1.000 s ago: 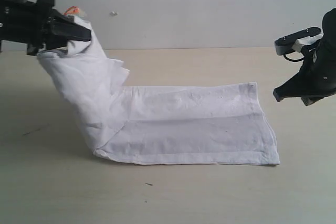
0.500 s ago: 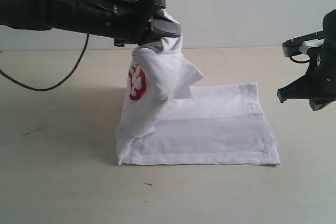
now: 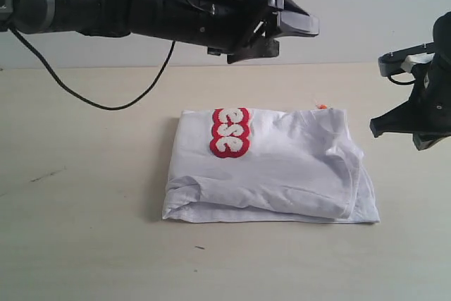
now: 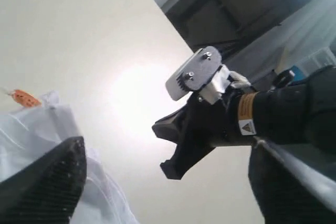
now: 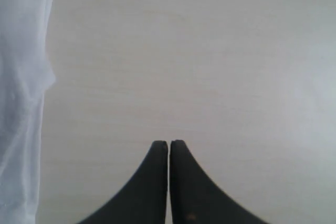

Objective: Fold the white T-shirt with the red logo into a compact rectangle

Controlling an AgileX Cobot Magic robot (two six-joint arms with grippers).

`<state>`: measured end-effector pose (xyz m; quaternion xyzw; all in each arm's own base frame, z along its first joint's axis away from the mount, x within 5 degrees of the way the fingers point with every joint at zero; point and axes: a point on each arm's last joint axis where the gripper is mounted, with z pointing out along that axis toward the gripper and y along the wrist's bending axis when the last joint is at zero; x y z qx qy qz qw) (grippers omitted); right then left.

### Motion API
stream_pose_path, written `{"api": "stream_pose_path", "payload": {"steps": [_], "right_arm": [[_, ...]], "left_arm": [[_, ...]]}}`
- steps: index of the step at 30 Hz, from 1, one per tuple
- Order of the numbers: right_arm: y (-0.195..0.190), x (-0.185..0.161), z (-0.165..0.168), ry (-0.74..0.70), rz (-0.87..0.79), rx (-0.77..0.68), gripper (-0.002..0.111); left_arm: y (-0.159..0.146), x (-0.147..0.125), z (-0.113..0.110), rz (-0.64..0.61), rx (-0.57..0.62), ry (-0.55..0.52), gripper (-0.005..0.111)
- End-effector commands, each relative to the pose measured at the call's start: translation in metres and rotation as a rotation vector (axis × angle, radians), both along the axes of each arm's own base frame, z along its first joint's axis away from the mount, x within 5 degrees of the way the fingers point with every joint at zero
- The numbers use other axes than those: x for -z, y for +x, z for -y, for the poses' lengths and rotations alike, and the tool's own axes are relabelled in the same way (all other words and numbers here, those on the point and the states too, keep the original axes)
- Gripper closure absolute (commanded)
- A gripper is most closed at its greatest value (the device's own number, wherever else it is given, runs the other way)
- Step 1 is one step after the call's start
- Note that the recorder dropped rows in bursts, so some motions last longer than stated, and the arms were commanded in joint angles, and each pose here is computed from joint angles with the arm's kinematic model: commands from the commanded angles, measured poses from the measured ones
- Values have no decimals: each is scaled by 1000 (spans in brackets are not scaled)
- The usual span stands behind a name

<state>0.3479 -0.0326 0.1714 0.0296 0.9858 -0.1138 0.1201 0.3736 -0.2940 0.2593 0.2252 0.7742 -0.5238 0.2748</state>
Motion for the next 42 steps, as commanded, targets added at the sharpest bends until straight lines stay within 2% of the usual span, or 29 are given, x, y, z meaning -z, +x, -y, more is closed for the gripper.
{"api": "stream_pose_path", "payload": {"steps": [1, 5, 10, 12, 15, 20, 24, 26, 29, 31, 42], "right_arm": [[0, -1, 0, 2, 6, -1, 106], [0, 0, -4, 50, 15, 28, 106], [4, 1, -17, 188, 46, -25, 106], [6, 0, -23, 250, 67, -62, 106], [11, -2, -34, 356, 127, -97, 106], [15, 7, -34, 358, 133, -112, 106], [16, 18, -34, 361, 104, -107, 106], [17, 23, -34, 361, 92, -104, 106], [18, 29, -34, 360, 78, -102, 106], [18, 29, -33, 354, 77, -107, 106], [19, 29, -33, 350, 90, -107, 106]], "left_arm": [[5, -16, -18, 43, 42, 9, 41], [11, -7, -39, 40, 56, 143, 58], [15, 17, -66, 40, 81, 466, 73], [16, 30, -72, 5, 68, 556, 81], [14, 61, -75, -47, 60, 602, 92], [8, 128, -77, -208, 102, 664, 93], [1, 154, -78, -290, 162, 695, 93], [-1, 158, -82, -303, 191, 745, 93], [2, 164, -98, -304, 149, 905, 93], [5, 166, -107, -302, 122, 962, 93], [12, 166, -128, -359, 91, 963, 93]]}}
